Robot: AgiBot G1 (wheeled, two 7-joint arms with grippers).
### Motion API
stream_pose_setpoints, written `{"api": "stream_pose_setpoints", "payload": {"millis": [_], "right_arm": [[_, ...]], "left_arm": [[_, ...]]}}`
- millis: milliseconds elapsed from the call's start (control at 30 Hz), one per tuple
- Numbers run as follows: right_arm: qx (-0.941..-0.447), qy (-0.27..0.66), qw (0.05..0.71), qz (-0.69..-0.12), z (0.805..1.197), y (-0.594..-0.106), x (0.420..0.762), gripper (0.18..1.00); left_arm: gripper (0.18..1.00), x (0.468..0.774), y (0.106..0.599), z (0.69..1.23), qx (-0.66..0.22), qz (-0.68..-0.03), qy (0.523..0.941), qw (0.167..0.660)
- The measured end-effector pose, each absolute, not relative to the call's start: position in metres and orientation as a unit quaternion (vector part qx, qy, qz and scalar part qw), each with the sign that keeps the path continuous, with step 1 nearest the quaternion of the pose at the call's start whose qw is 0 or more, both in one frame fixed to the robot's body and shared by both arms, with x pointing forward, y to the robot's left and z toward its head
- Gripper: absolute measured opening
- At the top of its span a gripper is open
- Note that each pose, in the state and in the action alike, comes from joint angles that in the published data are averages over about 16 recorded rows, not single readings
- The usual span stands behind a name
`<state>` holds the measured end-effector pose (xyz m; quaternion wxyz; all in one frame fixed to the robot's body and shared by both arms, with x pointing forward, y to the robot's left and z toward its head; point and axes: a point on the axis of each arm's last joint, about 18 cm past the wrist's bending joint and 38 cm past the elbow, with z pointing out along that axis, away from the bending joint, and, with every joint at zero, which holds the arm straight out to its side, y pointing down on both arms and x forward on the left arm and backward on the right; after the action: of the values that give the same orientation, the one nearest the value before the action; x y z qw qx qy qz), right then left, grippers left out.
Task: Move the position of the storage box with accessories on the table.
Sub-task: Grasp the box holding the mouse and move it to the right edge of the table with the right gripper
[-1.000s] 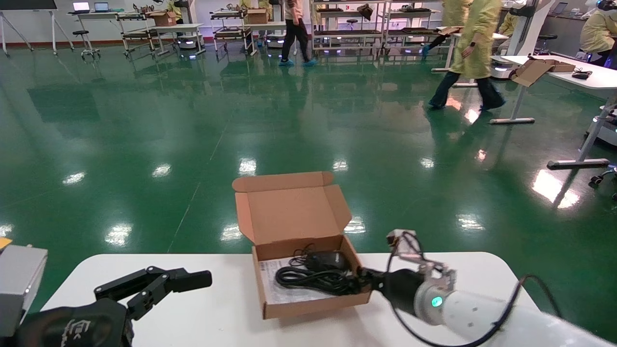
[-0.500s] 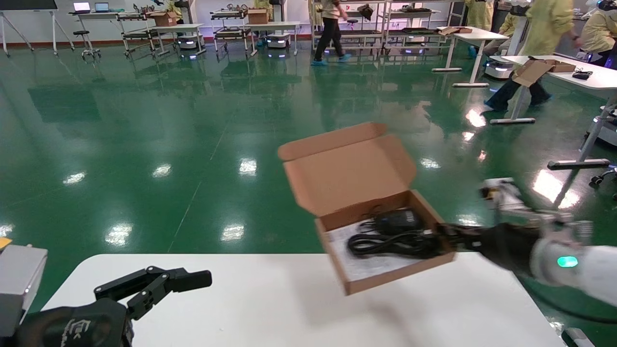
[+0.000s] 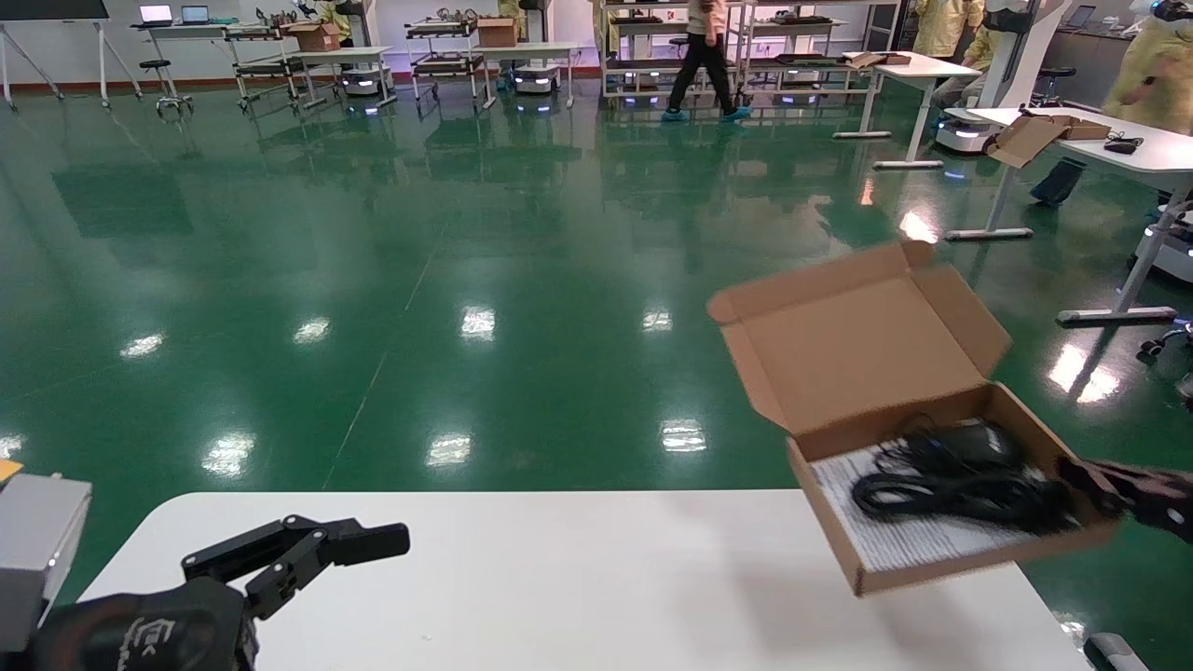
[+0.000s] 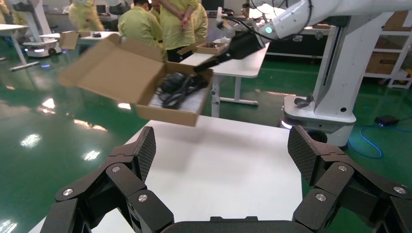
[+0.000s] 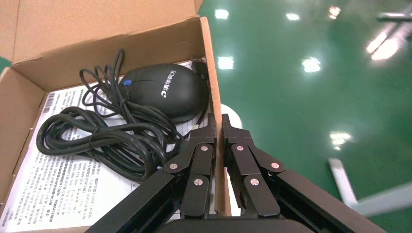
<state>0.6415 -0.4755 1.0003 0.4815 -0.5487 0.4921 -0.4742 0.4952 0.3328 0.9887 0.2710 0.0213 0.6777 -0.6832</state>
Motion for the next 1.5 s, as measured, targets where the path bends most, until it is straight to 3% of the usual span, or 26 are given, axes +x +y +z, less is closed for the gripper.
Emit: {"api": "stream_pose_setpoints", "payload": {"millis": [600, 1500], "right_arm": [[-0.555, 0.531, 0.427, -0.479, 0.908, -0.499, 0.653, 0.199], [-0.571, 0.534, 0.377, -0.496, 0.866, -0.509, 0.669, 0.199]], "left_arm": [[1.0, 0.495, 0.333, 0.989, 0.021, -0.683, 0.678, 0.271], [1.0, 0.495, 0.333, 0.989, 0.021, -0.683, 0.678, 0.271]]}}
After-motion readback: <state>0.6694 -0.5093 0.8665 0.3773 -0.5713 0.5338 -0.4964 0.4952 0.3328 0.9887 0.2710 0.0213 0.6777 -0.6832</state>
